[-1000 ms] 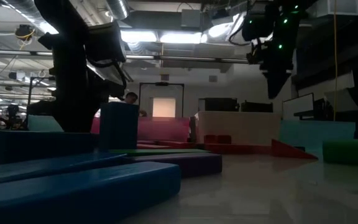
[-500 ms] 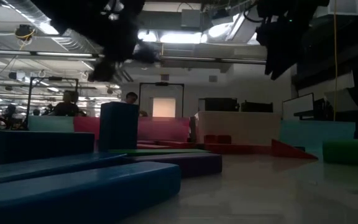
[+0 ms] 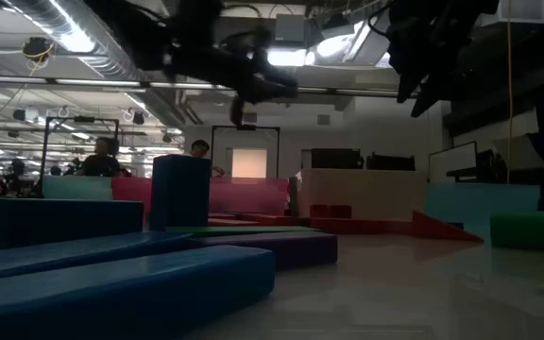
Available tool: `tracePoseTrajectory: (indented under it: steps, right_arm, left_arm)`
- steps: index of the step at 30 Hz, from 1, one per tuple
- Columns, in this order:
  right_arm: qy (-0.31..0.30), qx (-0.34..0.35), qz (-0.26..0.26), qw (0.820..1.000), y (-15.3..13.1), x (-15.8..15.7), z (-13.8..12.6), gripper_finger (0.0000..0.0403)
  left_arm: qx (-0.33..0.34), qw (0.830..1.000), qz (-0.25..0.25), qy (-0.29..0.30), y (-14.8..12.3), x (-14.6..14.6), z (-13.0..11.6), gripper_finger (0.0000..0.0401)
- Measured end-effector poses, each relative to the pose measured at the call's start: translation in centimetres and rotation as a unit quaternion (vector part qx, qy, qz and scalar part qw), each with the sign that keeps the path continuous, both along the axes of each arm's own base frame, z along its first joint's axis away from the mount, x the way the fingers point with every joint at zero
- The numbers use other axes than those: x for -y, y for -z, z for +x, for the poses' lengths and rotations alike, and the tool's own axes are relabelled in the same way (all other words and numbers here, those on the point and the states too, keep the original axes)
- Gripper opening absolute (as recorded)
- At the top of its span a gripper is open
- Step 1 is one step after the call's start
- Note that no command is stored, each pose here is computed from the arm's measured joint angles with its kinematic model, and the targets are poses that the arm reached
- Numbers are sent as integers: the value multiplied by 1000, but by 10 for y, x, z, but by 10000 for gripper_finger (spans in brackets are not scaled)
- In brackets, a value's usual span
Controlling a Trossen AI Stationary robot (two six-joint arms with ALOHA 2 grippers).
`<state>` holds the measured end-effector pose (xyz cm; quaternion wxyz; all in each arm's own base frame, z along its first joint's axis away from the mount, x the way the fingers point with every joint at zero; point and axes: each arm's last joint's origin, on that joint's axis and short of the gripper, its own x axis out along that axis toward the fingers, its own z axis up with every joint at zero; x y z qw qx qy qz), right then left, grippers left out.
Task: Sort blocks
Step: Put the violet block into the black bin
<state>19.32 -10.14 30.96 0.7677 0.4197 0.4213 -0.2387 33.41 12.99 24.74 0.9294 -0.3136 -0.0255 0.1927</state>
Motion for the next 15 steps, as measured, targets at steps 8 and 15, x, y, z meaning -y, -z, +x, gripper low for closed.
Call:
tracePoseTrajectory:
  steps: [8,15]
  right_arm:
    - [26,-4,8,1000,0,0,0,186]
    - [41,-26,31,998,2,-22,7,186]
  left_arm:
    - [-77,992,92,-28,17,-52,37,65]
    - [-97,990,92,-34,35,-73,48,72]
